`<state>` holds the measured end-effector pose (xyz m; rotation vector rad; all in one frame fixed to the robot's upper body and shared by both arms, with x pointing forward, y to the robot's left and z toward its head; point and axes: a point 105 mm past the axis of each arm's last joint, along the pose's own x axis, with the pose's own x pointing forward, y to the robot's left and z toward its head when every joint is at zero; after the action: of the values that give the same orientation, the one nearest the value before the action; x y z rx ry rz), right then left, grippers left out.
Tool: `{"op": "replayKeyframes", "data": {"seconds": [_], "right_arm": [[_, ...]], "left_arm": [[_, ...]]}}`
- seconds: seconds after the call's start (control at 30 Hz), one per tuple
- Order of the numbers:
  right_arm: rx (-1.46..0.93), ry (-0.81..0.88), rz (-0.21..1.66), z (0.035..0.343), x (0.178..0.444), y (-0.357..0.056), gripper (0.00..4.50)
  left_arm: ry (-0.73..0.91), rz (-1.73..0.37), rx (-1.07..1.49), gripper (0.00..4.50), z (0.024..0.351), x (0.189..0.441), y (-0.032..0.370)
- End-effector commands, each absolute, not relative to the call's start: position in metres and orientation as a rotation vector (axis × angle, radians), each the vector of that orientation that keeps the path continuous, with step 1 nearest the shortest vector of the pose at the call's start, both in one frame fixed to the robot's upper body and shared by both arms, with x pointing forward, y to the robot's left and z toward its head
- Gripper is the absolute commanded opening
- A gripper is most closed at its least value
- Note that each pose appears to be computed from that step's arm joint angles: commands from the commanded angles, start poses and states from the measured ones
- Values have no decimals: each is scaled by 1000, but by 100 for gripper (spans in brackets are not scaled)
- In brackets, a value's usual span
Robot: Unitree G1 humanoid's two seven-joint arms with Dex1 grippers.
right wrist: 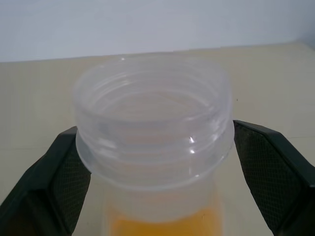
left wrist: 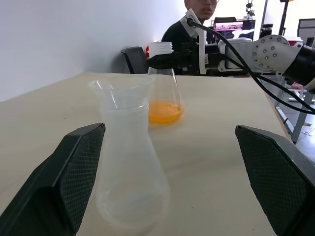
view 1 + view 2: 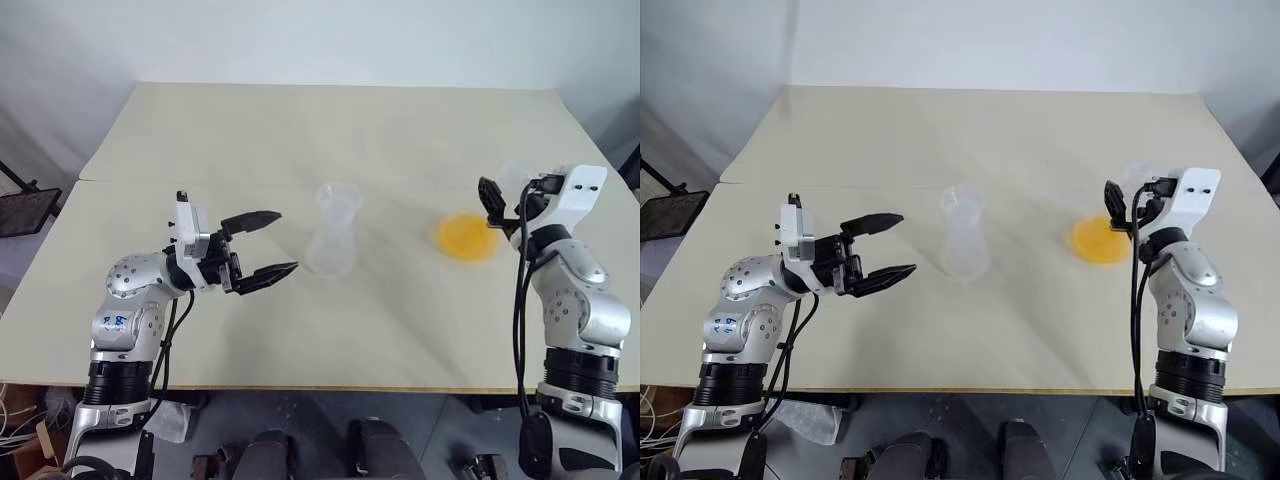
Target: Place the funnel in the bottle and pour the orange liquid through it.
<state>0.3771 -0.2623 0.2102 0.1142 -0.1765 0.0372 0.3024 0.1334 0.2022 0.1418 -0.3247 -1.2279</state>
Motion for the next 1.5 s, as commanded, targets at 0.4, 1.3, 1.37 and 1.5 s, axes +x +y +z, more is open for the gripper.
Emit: {"op": "replayKeyframes", "data": {"seconds": [0.4, 1.3, 1.37, 1.5], "right_arm": [[124, -254, 55, 223, 379, -257, 274], [-691, -380, 468, 265, 363, -130, 272], [-757, -377, 481, 264, 365, -120, 272], [-891, -400, 444, 273, 372, -109, 272]], "left_arm": [[-375, -1233, 167, 450, 214, 297, 133], [-325, -1208, 160, 450, 197, 301, 133], [-318, -1203, 156, 450, 197, 302, 133], [-312, -1192, 158, 450, 196, 305, 129]]}}
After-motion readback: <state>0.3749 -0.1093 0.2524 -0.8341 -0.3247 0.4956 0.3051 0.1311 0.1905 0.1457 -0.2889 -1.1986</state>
